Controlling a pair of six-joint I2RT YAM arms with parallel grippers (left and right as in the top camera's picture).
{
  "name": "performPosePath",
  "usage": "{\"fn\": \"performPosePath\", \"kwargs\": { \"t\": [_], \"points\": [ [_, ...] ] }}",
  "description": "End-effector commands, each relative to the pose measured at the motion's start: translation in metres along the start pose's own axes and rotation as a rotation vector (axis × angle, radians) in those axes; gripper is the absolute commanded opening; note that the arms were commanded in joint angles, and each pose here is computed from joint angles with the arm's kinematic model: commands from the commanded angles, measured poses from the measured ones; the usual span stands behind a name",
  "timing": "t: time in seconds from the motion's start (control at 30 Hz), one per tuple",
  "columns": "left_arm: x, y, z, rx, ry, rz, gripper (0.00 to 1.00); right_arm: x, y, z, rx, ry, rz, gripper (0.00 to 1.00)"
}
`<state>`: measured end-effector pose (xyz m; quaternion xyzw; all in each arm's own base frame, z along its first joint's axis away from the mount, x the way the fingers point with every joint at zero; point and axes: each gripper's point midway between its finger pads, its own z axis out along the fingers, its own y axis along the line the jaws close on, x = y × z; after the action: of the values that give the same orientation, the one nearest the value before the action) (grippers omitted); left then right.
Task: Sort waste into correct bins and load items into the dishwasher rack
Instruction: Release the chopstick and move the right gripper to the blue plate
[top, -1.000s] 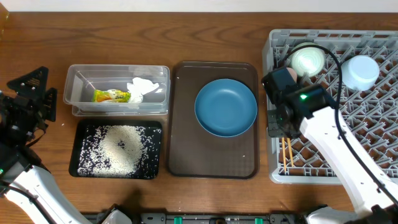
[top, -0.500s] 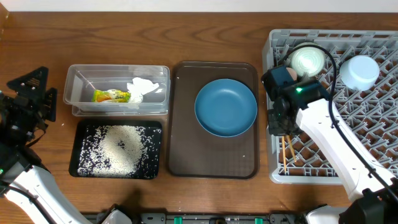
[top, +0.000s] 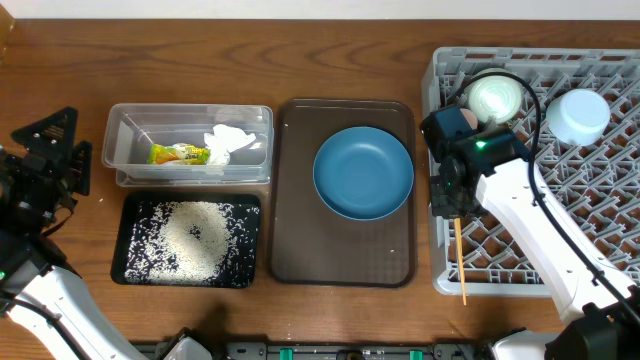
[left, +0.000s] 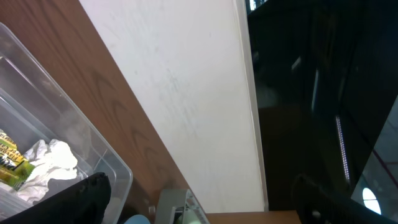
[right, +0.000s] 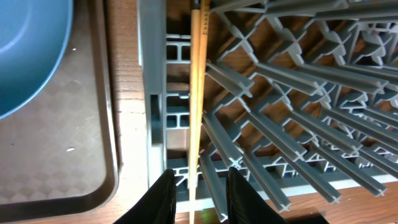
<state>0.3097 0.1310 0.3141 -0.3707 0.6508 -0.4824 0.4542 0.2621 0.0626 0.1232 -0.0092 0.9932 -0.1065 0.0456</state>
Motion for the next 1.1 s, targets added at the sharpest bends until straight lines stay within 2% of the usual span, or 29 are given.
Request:
{"fn": "performPosePath", "kwargs": {
  "t": [0.0,0.47,0.57,0.67,0.87,0.93,1.07],
  "points": [
    [-0.001,-0.006,-0.001,0.011,0.004,0.013,0.95,0.003,0.002,0.003,-0.034,0.024,0.015,0.26],
    [-0.001,-0.006,-0.001,0.012,0.005,0.013,0.95,0.011,0.024,0.0,-0.161,0.072,0.014,0.24],
    [-0.001,-0.006,-0.001,0.011,0.004,0.013,0.95,0.017,0.022,0.0,-0.157,0.097,0.012,0.26],
    [-0.001,-0.006,-0.001,0.011,0.004,0.013,0.95,0.028,0.018,-0.001,-0.14,0.141,0.006,0.2],
    [-0.001,-0.006,-0.001,0.011,0.004,0.013,0.95,0.029,0.019,-0.001,-0.141,0.144,0.011,0.2],
    [-0.001,-0.006,-0.001,0.011,0.004,0.013,0.95,0.025,0.027,-0.002,-0.184,0.131,0.014,0.2],
    [-0.001,-0.006,-0.001,0.011,0.004,0.013,0.95,0.019,0.065,-0.012,-0.388,0.123,-0.005,0.21]
  ]
}}
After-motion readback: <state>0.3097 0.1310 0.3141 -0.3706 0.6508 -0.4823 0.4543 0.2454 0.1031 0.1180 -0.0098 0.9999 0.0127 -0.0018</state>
